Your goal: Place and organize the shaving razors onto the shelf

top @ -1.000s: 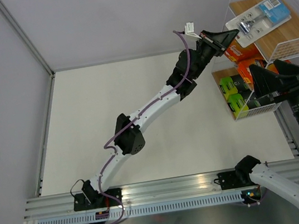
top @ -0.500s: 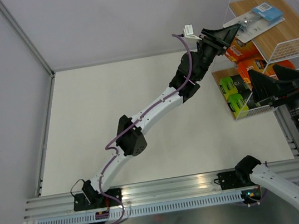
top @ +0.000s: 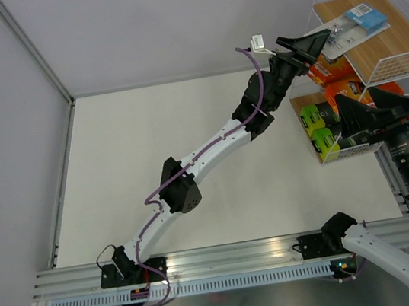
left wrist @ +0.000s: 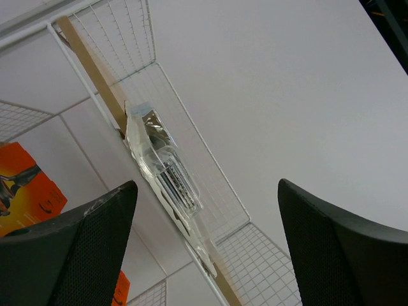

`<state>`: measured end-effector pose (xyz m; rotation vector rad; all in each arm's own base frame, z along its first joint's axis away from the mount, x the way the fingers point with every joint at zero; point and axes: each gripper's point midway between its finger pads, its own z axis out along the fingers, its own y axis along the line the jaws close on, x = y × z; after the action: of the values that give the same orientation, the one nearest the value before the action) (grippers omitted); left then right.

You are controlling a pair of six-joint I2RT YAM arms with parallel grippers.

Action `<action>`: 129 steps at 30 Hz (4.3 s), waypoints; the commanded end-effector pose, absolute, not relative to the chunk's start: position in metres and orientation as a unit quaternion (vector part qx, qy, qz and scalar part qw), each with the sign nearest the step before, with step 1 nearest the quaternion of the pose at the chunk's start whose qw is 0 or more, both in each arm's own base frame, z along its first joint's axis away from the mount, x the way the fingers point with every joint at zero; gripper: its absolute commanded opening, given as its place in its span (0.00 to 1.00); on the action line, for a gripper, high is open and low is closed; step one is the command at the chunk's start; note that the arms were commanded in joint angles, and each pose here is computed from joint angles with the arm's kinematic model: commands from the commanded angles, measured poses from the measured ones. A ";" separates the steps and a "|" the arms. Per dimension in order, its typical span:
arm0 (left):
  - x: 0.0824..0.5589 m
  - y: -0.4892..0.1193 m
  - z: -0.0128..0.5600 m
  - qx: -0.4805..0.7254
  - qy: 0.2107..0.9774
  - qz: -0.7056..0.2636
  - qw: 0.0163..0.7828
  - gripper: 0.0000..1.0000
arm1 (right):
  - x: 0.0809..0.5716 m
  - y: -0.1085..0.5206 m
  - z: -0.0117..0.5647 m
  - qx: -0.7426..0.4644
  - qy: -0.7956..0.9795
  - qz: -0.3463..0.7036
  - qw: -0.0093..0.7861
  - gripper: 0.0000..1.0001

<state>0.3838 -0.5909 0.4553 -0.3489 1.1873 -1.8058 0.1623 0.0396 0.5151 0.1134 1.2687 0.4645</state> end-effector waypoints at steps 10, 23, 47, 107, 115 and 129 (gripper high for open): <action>0.406 -0.556 0.467 -0.125 0.497 -0.718 0.470 0.99 | 0.175 0.043 0.514 0.063 0.589 0.209 0.778 0.98; 0.392 -0.544 0.500 -0.072 0.448 -0.743 0.492 0.93 | 0.180 0.045 0.513 0.067 0.592 0.211 0.775 0.98; 0.366 -0.530 0.528 -0.023 0.417 -0.743 0.524 0.65 | 0.186 0.042 0.515 0.086 0.592 0.201 0.776 0.98; 0.394 -0.423 0.512 0.006 0.485 -0.683 0.547 0.80 | 0.215 0.095 0.539 0.003 0.590 0.244 0.770 0.98; 0.425 -0.308 0.406 0.006 0.669 -0.457 0.586 0.84 | 0.263 0.119 0.499 0.000 0.619 0.221 0.754 0.98; 0.350 -0.120 0.265 -0.099 0.831 -0.153 0.526 1.00 | 0.336 0.158 0.364 0.029 0.704 0.196 0.682 0.98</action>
<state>0.3761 -0.1513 0.3097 -0.2400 1.8458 -0.5253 0.3318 0.1547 0.3586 0.0195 1.6412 0.3957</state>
